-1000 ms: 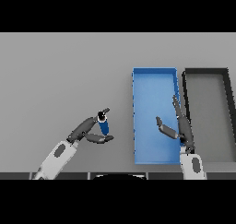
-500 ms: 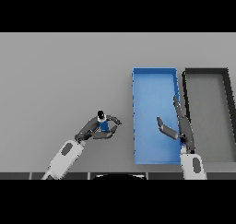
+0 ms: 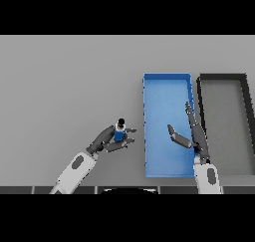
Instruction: Pick up the blue pipe and place it into the blue bin.
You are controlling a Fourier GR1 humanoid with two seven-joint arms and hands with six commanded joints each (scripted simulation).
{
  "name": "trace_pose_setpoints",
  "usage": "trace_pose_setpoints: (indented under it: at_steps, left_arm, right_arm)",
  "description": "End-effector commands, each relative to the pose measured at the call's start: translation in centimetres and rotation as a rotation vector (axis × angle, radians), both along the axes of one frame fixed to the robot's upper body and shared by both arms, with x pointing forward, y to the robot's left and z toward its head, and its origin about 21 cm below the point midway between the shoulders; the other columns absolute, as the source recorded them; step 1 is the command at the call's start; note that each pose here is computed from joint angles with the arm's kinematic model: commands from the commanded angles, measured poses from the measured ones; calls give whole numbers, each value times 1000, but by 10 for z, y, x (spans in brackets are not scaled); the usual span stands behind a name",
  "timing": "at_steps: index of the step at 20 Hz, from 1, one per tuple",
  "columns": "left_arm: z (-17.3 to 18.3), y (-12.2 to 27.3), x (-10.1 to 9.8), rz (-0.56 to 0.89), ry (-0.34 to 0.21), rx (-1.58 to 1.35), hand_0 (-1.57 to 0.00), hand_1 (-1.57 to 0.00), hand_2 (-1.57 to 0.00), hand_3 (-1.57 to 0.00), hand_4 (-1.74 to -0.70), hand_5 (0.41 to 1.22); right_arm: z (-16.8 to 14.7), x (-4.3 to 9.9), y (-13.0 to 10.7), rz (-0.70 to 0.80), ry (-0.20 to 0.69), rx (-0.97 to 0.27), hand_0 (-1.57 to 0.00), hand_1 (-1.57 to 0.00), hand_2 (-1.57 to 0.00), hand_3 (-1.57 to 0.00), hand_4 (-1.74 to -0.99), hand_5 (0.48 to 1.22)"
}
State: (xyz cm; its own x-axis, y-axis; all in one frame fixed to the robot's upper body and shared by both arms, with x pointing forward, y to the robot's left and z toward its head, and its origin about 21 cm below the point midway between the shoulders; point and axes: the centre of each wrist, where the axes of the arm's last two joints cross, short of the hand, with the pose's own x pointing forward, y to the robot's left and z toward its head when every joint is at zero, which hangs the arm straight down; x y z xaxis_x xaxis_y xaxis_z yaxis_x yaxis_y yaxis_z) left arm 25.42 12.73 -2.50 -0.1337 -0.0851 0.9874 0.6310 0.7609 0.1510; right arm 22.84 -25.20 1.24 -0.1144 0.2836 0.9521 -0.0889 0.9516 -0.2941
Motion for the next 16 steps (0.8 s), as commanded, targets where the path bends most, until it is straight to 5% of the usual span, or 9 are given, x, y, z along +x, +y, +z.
trace_pose_setpoints:
  at_steps: [1,9,16]
  left_arm:
    - [3,0,0,-1,-19,-9,-1467,-1483,-1495,-1492,-1478,1188]
    - [58,-16,8,-73,-128,-106,-1554,-1556,-1558,-1558,-1465,1215]
    - [70,-26,5,-115,-125,-63,-1567,-1568,-1568,-1568,-1466,1220]
  right_arm:
    - [0,-3,-2,7,-10,9,1,1,1,1,-1219,628]
    - [3,-2,-2,-9,-10,-34,1,1,1,1,-1184,643]
    - [2,-2,-5,-25,-21,-28,1,1,1,1,-1145,643]
